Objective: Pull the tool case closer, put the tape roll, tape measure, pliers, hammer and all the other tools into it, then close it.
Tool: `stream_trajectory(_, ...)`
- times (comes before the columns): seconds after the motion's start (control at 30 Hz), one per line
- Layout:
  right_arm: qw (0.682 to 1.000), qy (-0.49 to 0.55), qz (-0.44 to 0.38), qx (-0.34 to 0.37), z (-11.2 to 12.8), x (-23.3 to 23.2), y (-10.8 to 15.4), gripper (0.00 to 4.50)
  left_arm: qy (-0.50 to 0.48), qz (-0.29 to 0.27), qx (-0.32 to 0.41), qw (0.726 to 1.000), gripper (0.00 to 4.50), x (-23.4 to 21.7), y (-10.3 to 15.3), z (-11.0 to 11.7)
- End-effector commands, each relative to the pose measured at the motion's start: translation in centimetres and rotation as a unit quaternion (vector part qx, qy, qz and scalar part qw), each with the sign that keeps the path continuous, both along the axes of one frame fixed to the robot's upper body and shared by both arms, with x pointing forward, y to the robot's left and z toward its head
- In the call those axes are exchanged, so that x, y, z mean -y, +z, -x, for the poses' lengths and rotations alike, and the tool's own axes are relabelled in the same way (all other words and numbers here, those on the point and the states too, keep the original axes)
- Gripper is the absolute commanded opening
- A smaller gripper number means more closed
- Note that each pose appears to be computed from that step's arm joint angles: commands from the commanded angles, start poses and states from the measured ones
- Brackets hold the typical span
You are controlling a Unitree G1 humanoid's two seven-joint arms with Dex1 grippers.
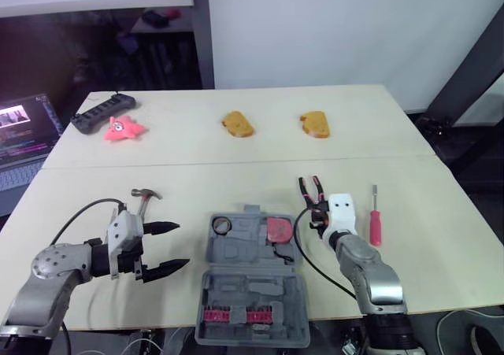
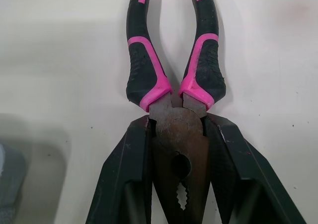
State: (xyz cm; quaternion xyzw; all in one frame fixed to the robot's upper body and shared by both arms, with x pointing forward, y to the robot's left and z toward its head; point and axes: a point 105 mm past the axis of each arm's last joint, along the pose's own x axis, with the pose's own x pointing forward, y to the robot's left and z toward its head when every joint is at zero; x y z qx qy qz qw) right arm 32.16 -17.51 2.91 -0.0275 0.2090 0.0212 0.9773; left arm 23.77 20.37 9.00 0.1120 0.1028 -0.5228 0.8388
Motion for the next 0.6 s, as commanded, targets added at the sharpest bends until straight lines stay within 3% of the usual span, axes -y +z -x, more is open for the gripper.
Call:
stream_trajectory(0.03, 0.994, 0.066, 0.040, 0.075, 0.5, -0.4, 5.2, 0.99, -0.006, -0.001, 0.012, 1.000, 4.50, 0.3, 0.5, 0.1)
stream_trajectory(0.13, 0.979, 0.163, 0.062, 0.110, 1.8, -2.2, 9.5, 0.99, -0.003, -0.003, 0.009, 1.000, 4.50, 0.0, 0.4, 0.1)
stream_trajectory(0.27, 0.933, 0.340, 0.091, 0.077, 5.3, -5.6, 12.8, 0.99, 0.012, -0.008, 0.007, 1.000, 4.50, -0.9, 0.2, -0.3)
stream_trajectory(0.43, 0.866, 0.484, 0.126, 0.004, 8.3, -8.6, 13.4, 0.99, 0.020, -0.016, 0.000, 1.000, 4.50, -1.9, -0.1, -0.1)
stream_trajectory(0.6, 0.823, 0.535, 0.179, -0.067, 8.0, -11.1, 12.4, 0.99, 0.021, -0.035, -0.014, 0.999, 4.50, -3.1, -0.6, 0.8)
